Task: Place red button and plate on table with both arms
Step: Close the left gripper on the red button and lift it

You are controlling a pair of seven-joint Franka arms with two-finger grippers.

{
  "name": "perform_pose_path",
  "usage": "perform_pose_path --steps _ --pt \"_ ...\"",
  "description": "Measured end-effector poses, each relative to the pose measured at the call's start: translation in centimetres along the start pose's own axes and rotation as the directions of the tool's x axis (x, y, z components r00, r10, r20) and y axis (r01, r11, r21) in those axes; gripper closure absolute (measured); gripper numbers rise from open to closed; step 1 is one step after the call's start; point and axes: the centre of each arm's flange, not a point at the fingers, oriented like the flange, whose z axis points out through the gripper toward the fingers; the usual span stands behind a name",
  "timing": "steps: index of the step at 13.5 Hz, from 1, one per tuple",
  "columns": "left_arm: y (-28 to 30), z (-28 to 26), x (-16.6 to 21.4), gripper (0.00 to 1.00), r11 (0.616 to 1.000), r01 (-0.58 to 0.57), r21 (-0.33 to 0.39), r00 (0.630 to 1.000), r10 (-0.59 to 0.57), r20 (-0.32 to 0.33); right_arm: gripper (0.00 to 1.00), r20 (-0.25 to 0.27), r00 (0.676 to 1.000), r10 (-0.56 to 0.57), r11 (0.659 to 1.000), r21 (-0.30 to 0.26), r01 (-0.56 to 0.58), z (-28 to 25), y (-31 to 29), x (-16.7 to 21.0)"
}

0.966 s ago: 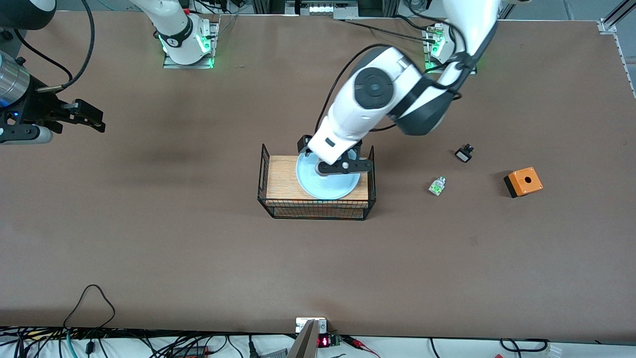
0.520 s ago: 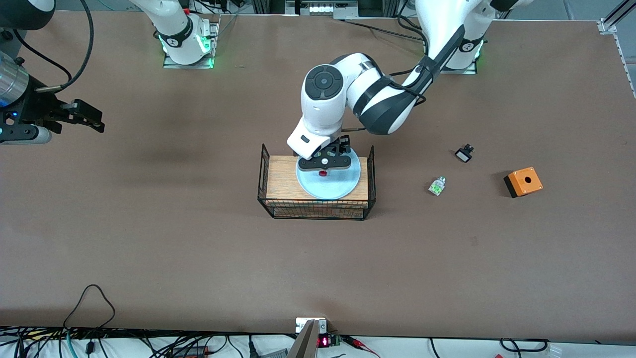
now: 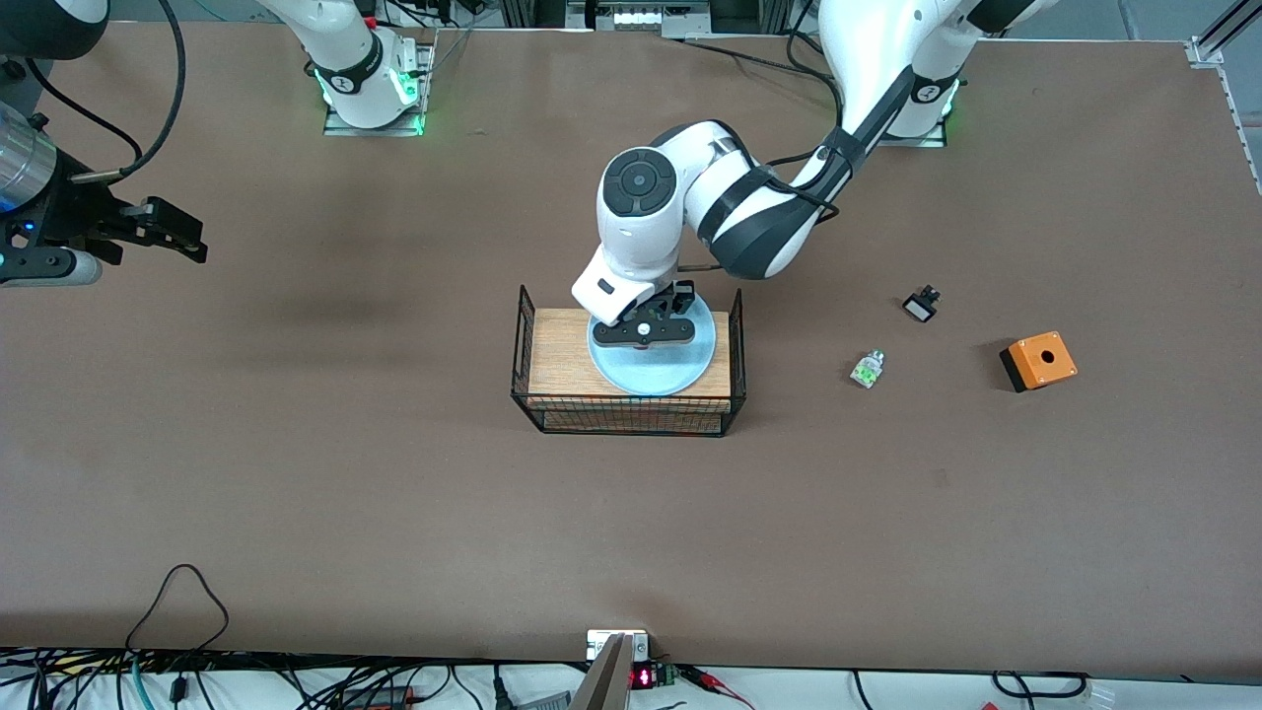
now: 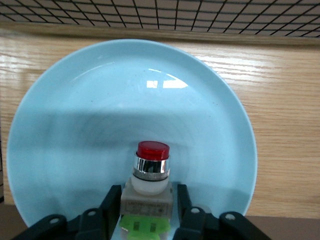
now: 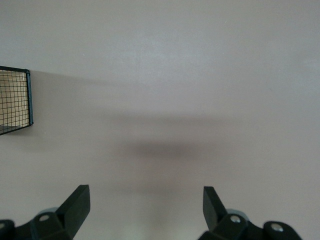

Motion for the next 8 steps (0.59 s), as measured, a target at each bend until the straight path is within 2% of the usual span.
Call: perform_pose_path --steps 1,5,8 --pt "0.0 0.0 0.1 0.59 1.000 -0.007 0.000 1.000 0.007 -0.001 0.00 0.000 1.000 0.000 1.000 0.000 0.000 0.0 0.0 0.0" --pt "-0.5 -2.0 0.6 0.59 1.000 0.003 0.003 1.000 -0.003 -0.007 0.00 0.002 1.000 0.000 1.000 0.000 0.000 0.1 0.0 0.0" --pt "-3.7 -8.3 1.4 0.59 0.999 -0.021 0.031 0.999 0.020 0.033 0.00 0.002 1.000 0.000 1.000 0.000 0.000 0.1 0.0 0.0"
